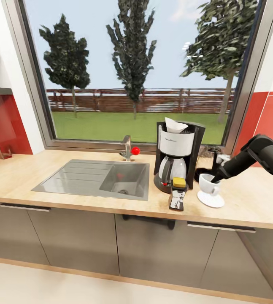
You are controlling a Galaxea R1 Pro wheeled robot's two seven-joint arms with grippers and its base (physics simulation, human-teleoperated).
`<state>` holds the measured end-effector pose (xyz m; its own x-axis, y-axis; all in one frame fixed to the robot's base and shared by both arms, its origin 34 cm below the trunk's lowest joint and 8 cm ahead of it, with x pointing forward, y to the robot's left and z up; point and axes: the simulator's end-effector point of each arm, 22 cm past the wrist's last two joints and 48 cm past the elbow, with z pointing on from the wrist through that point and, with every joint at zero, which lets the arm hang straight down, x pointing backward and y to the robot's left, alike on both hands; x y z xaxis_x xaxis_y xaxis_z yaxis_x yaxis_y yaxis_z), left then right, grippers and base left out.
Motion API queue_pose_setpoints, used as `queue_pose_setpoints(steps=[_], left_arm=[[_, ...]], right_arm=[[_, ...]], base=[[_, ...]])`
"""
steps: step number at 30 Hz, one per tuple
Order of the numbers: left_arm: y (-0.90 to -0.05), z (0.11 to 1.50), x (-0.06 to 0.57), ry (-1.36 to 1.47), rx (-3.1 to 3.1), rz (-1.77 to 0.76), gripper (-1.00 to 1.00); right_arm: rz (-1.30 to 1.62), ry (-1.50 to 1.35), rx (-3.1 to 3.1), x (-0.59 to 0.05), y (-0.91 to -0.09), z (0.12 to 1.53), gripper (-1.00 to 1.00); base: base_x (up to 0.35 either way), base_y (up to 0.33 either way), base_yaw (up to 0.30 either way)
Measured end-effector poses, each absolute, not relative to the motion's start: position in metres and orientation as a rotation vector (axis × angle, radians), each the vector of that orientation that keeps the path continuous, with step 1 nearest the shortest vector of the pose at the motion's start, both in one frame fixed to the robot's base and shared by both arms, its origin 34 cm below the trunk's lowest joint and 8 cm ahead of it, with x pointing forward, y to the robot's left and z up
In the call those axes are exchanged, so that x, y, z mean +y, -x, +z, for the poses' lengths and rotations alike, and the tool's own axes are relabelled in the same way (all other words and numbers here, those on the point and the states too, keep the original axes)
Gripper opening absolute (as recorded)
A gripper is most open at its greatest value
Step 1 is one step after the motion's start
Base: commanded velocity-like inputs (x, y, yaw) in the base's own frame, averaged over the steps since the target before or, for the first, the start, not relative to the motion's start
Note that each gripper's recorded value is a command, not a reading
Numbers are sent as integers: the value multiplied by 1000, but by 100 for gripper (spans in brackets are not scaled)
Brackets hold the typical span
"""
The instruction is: Set up a coffee station on the kitchen countertop: keep the coffee maker on the countertop, move the bottle of coffee from the kitchen shelf to the counter next to the coffee maker, place a paper coffee filter on top of the coffee maker, put the saucer next to the coffee maker with the coffee cup on the saucer, and place the electric kettle next to the coffee maker.
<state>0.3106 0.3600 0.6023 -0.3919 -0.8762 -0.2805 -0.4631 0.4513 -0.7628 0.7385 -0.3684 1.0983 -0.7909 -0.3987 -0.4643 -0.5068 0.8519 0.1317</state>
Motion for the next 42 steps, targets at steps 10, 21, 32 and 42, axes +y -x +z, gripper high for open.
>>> queue_pose_setpoints(steps=[10, 21, 32, 42], left_arm=[[-311, 602, 360, 1116, 2022, -777, 100], [-311, 602, 360, 1116, 2021, -777, 100], [-311, 602, 360, 1115, 2021, -777, 100], [-311, 602, 360, 1116, 2022, -777, 100]], right_arm=[[357, 630, 2631, -375, -737, 1089, -100], [288, 600, 2638, -388, -742, 1086, -100], [267, 593, 2639, -391, -743, 1085, -100], [271, 597, 2637, -390, -743, 1086, -100]], base=[[0, -1, 0], [0, -81, 0], [0, -31, 0], [26, -46, 0]])
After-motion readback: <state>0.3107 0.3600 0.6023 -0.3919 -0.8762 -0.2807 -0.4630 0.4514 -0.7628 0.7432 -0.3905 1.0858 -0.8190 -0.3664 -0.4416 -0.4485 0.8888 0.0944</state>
